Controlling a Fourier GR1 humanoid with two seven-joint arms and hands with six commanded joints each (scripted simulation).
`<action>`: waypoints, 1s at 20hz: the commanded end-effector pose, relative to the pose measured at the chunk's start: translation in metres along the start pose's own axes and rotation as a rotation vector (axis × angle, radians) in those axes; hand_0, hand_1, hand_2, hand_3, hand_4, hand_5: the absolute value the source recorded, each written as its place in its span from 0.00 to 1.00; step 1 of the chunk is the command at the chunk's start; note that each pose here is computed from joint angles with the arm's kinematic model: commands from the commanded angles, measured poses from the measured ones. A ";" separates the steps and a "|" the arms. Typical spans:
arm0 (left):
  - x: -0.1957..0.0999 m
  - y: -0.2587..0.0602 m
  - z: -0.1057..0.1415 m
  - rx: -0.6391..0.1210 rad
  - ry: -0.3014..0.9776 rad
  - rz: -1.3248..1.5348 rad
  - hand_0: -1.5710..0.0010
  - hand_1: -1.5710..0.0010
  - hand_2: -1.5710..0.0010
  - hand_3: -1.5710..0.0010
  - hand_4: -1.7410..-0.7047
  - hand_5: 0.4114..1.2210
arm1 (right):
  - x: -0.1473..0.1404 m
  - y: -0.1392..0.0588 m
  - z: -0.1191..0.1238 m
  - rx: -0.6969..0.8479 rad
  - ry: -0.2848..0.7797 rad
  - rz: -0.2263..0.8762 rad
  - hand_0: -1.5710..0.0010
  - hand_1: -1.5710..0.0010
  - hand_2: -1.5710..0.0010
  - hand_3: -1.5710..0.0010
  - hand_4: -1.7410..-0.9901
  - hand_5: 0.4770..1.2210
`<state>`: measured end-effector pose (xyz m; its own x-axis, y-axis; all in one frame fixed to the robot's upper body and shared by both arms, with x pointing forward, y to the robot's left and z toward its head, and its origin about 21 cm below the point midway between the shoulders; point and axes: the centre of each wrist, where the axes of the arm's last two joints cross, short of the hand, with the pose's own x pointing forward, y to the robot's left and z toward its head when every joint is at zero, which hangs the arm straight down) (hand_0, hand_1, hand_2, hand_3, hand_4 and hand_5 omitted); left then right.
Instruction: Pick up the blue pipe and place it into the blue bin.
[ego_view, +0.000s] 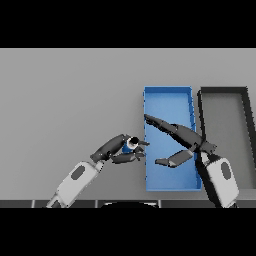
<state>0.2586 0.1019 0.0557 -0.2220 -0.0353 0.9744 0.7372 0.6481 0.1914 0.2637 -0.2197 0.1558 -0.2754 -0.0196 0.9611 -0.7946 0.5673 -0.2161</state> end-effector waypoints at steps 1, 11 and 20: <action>-0.002 -0.001 0.000 -0.007 0.000 0.002 0.00 0.00 0.00 0.08 0.01 1.00 | 0.001 0.004 -0.006 0.032 0.012 0.005 1.00 1.00 1.00 1.00 0.55 0.01; -0.001 0.002 -0.002 -0.045 -0.018 0.011 0.00 0.00 0.00 0.02 0.21 1.00 | 0.010 0.026 -0.075 0.242 0.018 0.091 1.00 1.00 1.00 1.00 0.68 0.05; 0.000 -0.001 0.005 -0.034 0.047 -0.087 0.00 0.02 0.00 0.29 0.09 1.00 | 0.012 0.036 -0.120 0.352 -0.004 0.087 0.56 0.55 0.55 0.58 0.41 0.01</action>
<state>0.2548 0.1049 0.0546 -0.2583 -0.1235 0.9581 0.7383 0.6144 0.2782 0.2969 -0.1006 0.1808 -0.3526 0.0042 0.9358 -0.9061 0.2482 -0.3425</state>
